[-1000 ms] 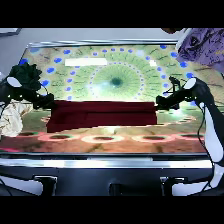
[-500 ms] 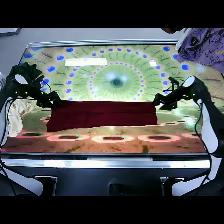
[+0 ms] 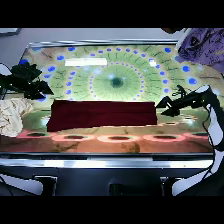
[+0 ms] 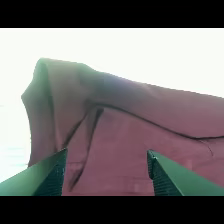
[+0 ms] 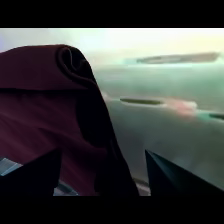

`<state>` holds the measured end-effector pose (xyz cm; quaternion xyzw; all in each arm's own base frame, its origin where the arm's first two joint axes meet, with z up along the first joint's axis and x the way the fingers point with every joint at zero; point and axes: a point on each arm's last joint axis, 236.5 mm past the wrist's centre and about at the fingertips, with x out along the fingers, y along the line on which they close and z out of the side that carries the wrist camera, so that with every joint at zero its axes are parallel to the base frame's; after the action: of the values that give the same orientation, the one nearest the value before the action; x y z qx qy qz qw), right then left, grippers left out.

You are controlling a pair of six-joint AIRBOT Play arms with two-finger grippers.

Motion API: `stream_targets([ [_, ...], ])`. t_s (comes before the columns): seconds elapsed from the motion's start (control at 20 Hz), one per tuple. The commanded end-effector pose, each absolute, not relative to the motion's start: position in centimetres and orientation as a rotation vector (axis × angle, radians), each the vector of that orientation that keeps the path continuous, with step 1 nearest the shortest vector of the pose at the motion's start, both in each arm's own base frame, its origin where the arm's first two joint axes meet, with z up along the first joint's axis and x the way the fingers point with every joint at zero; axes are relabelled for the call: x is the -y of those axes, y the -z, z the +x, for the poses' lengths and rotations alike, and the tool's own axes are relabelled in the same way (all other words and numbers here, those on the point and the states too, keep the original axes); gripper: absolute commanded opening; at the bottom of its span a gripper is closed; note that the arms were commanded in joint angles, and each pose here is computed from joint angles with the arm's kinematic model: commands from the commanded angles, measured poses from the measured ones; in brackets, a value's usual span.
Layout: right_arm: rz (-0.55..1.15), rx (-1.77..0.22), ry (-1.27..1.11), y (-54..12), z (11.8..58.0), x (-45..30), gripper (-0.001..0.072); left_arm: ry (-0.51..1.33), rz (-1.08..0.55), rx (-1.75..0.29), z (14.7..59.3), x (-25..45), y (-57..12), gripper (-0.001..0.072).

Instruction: Fold the clothes and pants, and hang the long-sleeved shirts on hangers.

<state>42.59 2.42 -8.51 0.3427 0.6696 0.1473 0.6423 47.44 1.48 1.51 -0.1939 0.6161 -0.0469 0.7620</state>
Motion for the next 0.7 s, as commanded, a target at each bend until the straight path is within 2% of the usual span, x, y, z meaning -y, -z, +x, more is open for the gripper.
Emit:
stream_targets([
  [0.0,0.799,-1.512,-0.352,10.6,42.8,-4.2,0.0541,0.082,-0.409,-1.308,47.4,-1.9,-3.0,0.0569],
  [0.1,0.765,-1.505,-0.357,11.0,43.2,-5.5,0.0531,0.077,-0.416,-1.308,47.4,-1.7,-3.1,0.0569],
  [0.15,0.751,-1.503,-0.366,11.0,43.3,-6.3,0.0459,0.085,-0.422,-1.308,47.4,-1.4,-3.2,0.0569],
  [0.2,0.735,-1.505,-0.375,11.1,43.4,-7.1,0.0337,0.095,-0.424,-1.305,47.6,-0.9,-3.2,0.0568],
  [0.25,0.733,-1.507,-0.38,10.9,43.4,-7.7,0.0173,0.112,-0.425,-1.3,47.8,-0.1,-3.3,0.0564],
  [0.3,0.728,-1.504,-0.383,10.5,43.4,-8.0,0.0043,0.133,-0.426,-1.295,48.0,0.9,-3.4,0.0503],
  [0.35,0.728,-1.493,-0.379,9.6,43.5,-7.9,0.0028,0.17,-0.438,-1.299,48.1,2.7,-3.3,0.0237],
  [0.4,0.728,-1.48,-0.368,8.4,43.6,-7.7,0.0028,0.209,-0.446,-1.302,48.2,4.7,-3.2,0.0028],
  [0.65,0.614,-1.46,-0.195,0.5,42.6,-4.3,0.0027,0.333,-0.494,-1.349,47.8,17.7,0.4,0.0021],
])
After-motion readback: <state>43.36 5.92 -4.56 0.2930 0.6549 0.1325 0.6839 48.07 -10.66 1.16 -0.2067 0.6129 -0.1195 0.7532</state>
